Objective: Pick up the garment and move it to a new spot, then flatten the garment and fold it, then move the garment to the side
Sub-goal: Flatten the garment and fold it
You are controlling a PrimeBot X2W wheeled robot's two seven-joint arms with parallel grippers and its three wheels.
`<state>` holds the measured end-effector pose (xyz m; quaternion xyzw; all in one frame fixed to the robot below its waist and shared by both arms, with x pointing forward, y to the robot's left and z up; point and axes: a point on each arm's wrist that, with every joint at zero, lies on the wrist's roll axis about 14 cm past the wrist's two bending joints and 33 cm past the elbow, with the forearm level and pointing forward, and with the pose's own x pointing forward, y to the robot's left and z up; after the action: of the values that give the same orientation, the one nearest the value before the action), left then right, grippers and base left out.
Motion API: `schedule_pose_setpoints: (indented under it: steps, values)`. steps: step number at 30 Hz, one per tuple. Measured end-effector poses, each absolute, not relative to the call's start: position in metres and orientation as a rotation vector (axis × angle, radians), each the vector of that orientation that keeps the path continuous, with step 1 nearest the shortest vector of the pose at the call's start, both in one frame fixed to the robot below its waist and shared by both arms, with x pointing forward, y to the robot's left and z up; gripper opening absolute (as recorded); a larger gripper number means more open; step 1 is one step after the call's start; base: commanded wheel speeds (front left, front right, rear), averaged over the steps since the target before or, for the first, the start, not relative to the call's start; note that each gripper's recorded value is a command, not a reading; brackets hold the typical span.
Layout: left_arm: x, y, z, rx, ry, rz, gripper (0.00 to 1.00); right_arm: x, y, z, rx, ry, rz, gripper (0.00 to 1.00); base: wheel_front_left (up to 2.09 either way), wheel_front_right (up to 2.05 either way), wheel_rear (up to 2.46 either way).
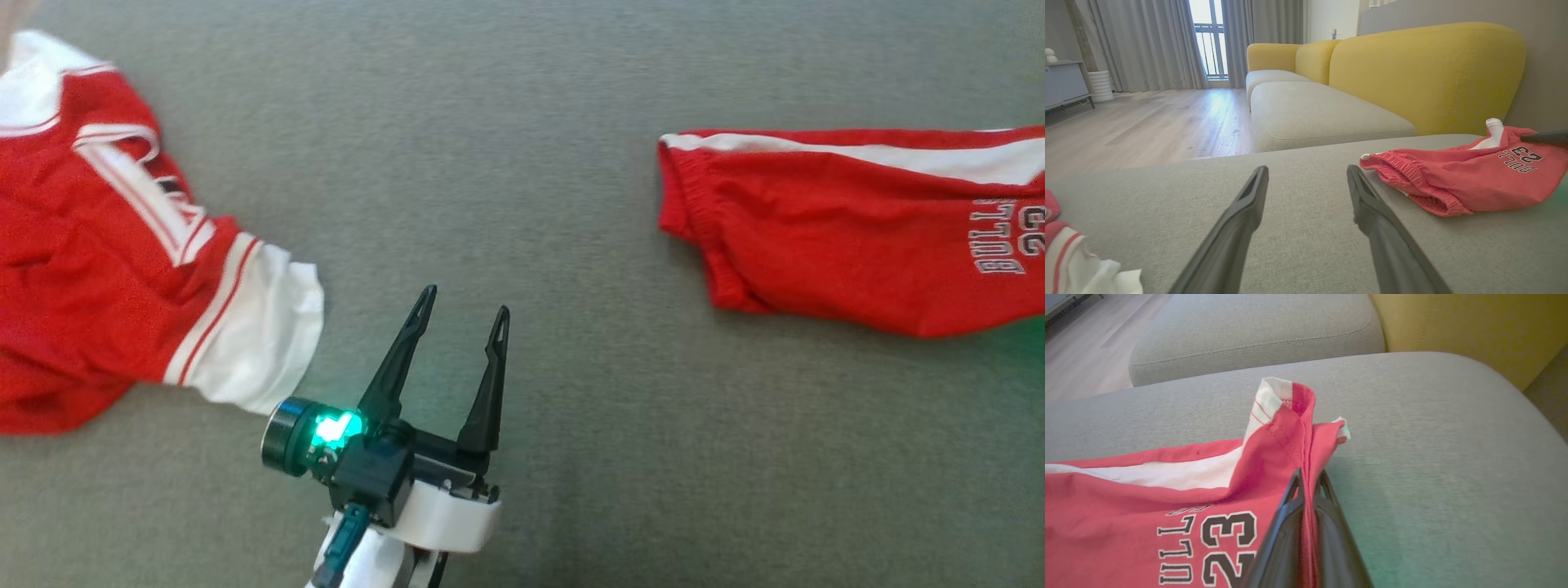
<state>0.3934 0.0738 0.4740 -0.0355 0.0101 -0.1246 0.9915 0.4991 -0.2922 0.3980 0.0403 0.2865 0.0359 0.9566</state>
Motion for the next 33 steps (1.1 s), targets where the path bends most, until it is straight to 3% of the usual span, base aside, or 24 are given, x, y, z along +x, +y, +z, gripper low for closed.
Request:
schedule_pose_setpoints:
  steps: [5,11,23,32,33]
  values:
    - [0.395,0.059,0.472,-0.069,0.023,-0.304,1.0,0.489,-0.316,0.408,0.055,0.543,0.021,0.0,0.0,0.0,0.0]
    - [0.39,0.055,0.479,-0.062,0.006,-0.33,1.0,0.489,-0.295,0.426,0.058,0.48,0.075,0.0,0.0,0.0,0.0]
    - [0.358,0.062,0.491,-0.056,-0.017,-0.308,1.0,0.502,-0.172,0.496,0.104,0.317,0.37,0.0,0.0,0.0,0.0]
    - [0.35,0.072,0.491,-0.056,-0.015,-0.275,1.0,0.487,-0.066,0.472,0.128,0.422,0.565,0.02,0.0,0.0,0.0]
    - [0.35,0.073,0.491,-0.056,-0.013,-0.27,1.0,0.482,-0.056,0.467,0.128,0.446,0.588,0.97,0.0,0.0,0.0]
